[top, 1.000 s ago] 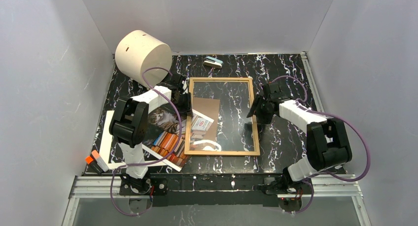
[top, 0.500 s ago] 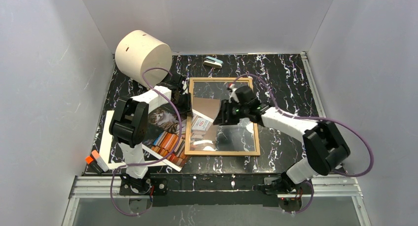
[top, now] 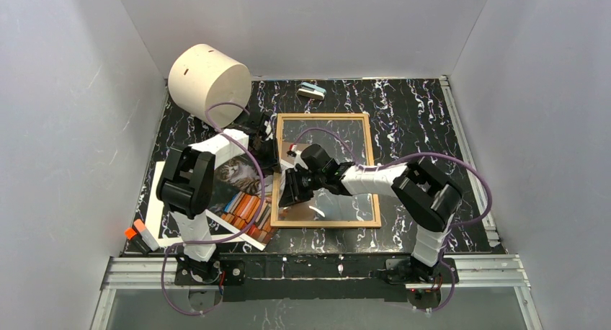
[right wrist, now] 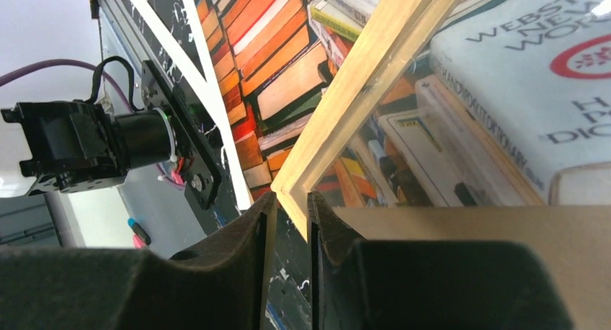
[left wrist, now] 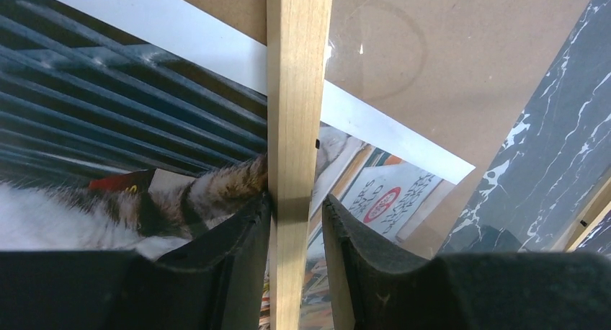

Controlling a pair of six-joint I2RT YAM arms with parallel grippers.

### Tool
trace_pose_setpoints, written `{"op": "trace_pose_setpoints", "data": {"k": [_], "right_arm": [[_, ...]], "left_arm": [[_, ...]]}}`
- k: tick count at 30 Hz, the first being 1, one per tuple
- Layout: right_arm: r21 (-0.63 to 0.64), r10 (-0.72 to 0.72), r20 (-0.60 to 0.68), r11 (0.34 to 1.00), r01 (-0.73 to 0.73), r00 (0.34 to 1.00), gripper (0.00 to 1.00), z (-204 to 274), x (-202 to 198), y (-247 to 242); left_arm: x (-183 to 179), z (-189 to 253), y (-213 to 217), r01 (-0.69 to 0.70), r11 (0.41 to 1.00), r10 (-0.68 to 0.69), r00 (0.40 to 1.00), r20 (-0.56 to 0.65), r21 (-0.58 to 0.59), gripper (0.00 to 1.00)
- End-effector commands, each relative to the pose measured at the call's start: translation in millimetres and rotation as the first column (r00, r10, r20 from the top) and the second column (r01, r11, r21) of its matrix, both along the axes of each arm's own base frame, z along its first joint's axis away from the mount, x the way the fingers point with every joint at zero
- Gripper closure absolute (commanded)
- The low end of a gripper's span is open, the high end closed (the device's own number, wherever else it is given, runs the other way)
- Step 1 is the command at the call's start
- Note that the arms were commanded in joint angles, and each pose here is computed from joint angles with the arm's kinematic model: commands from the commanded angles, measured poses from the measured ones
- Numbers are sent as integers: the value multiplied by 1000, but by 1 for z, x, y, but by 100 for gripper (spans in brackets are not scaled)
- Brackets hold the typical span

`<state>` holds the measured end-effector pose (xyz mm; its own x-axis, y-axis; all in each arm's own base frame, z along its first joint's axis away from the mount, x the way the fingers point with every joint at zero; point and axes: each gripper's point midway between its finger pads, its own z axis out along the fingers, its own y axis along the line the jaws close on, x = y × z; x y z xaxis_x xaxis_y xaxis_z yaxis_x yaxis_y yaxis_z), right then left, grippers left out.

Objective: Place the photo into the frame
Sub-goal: Adjust the photo frame item on the photo frame.

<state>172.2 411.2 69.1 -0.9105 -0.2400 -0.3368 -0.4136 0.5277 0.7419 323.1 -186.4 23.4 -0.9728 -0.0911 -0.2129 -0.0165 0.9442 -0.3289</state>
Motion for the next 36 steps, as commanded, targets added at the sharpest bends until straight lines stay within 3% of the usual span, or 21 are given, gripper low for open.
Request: {"op": "trace_pose_setpoints", "data": {"k": [1,12,22,28,36], "right_arm": [[75,-17,16,997,16,1000,70,11,13,20],[81,-63,-55,994,67,997,76,-8,16,27],[-31,-131,-75,991,129,989,85,-31,17,11],[-36,-170,-32,985,169,985,85,-17,24,7],[71,-164,27,984,162,986,78,24,41,30]], "left_arm": [[-20,-2,8,-6,1000,7,999,-50,15,69],[-24,-7,8,-13,1000,13,998,-55,3,68],[-29,-9,13,-16,1000,17,998,-58,15,69],[-30,-9,14,-13,1000,14,998,-53,17,68],[-31,-7,15,-12,1000,13,999,-47,21,68]]}}
